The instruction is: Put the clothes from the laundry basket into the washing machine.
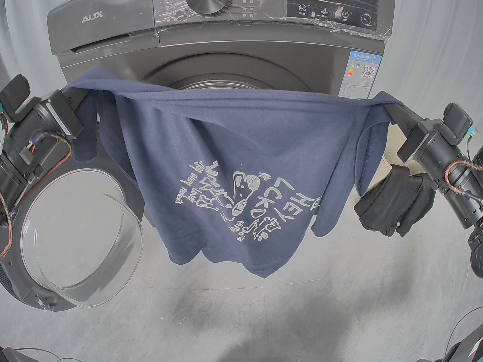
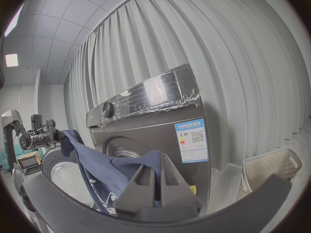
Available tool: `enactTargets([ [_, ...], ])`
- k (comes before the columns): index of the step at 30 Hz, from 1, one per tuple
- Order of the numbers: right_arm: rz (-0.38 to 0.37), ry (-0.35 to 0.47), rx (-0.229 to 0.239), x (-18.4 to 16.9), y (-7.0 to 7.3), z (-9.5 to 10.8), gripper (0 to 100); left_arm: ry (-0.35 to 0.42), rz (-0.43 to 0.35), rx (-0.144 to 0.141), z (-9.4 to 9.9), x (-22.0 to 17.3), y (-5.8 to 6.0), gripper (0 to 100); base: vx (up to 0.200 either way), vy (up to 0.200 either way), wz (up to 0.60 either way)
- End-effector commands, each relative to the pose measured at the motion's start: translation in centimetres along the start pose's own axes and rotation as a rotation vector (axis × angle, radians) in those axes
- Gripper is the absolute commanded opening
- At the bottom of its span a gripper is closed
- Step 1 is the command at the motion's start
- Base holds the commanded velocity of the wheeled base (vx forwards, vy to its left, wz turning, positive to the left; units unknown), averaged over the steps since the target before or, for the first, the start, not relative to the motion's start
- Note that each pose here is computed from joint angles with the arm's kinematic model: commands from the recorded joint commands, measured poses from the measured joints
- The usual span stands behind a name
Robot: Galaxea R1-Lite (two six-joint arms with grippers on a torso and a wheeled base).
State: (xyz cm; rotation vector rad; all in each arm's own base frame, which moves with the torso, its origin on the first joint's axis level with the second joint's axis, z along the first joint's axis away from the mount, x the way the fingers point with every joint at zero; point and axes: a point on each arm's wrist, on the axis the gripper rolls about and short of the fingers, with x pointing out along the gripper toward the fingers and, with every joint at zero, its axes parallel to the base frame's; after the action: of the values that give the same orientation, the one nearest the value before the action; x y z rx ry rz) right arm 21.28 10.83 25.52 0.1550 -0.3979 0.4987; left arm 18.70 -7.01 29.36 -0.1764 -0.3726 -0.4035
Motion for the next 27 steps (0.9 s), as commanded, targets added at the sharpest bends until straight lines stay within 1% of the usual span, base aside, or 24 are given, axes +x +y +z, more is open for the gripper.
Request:
enactTargets([
  [1,0.004,-0.019,0.001,0.1,0.1,0.5,0,-0.016,0.004,0.002,0.4,-0.1,0.1,0,0.000,0.000,0.00],
  [11,0.009,-0.019,0.004,0.1,0.3,0.5,0,-0.007,-0.003,-0.007,0.2,0.0,0.0,0,0.000,0.000,0.00],
  [13,0.013,0.003,0.009,-0.1,0.4,0.0,0,0.019,-0.017,-0.014,-0.4,-0.1,-0.2,0,0.000,0.000,0.00],
  [15,0.029,0.055,0.021,-0.7,0.8,-1.1,0,0.058,-0.036,-0.024,-1.4,0.2,-0.6,0,0.000,0.000,0.00],
  [16,0.029,0.055,0.021,-0.7,0.8,-1.1,0,0.058,-0.036,-0.024,-1.4,0.2,-0.6,0,0.000,0.000,0.00],
  [17,0.054,0.105,0.039,-1.3,1.4,-2.3,0,0.092,-0.075,-0.046,-2.3,0.7,-1.6,0,0.000,0.000,0.00],
  [18,0.063,0.134,0.049,-1.5,1.7,-3.1,0,0.107,-0.099,-0.061,-2.7,1.0,-2.3,0,0.000,0.000,0.00],
  [19,0.067,0.160,0.054,-1.5,1.8,-3.8,0,0.120,-0.114,-0.076,-3.1,1.3,-2.7,0,0.000,0.000,0.00],
  [20,0.068,0.174,0.057,-1.4,1.8,-4.2,0,0.126,-0.122,-0.085,-3.3,1.4,-2.9,0,0.000,0.000,0.00],
  [21,0.069,0.204,0.060,-1.2,1.8,-5.1,0,0.137,-0.139,-0.107,-3.8,2.2,-3.4,0,0.000,0.000,0.00],
  [22,0.073,0.232,0.063,-1.2,1.9,-5.9,0,0.137,-0.146,-0.118,-4.0,3.0,-3.8,0,0.000,0.000,0.00],
  [23,0.080,0.263,0.065,-1.3,2.2,-6.6,0,0.131,-0.146,-0.120,-4.1,3.7,-3.9,0,0.000,0.000,0.00],
  [24,0.095,0.293,0.070,-1.6,2.6,-7.3,100,0.122,-0.150,-0.123,-4.0,4.2,-4.2,0,0.000,0.000,0.00],
  [26,0.122,0.346,0.077,-1.9,3.5,-8.6,100,0.096,-0.158,-0.131,-3.5,5.3,-4.8,0,0.000,0.000,0.00],
  [27,0.122,0.346,0.077,-1.9,3.5,-8.6,100,0.096,-0.158,-0.131,-3.5,5.3,-4.8,0,0.000,0.000,0.00],
])
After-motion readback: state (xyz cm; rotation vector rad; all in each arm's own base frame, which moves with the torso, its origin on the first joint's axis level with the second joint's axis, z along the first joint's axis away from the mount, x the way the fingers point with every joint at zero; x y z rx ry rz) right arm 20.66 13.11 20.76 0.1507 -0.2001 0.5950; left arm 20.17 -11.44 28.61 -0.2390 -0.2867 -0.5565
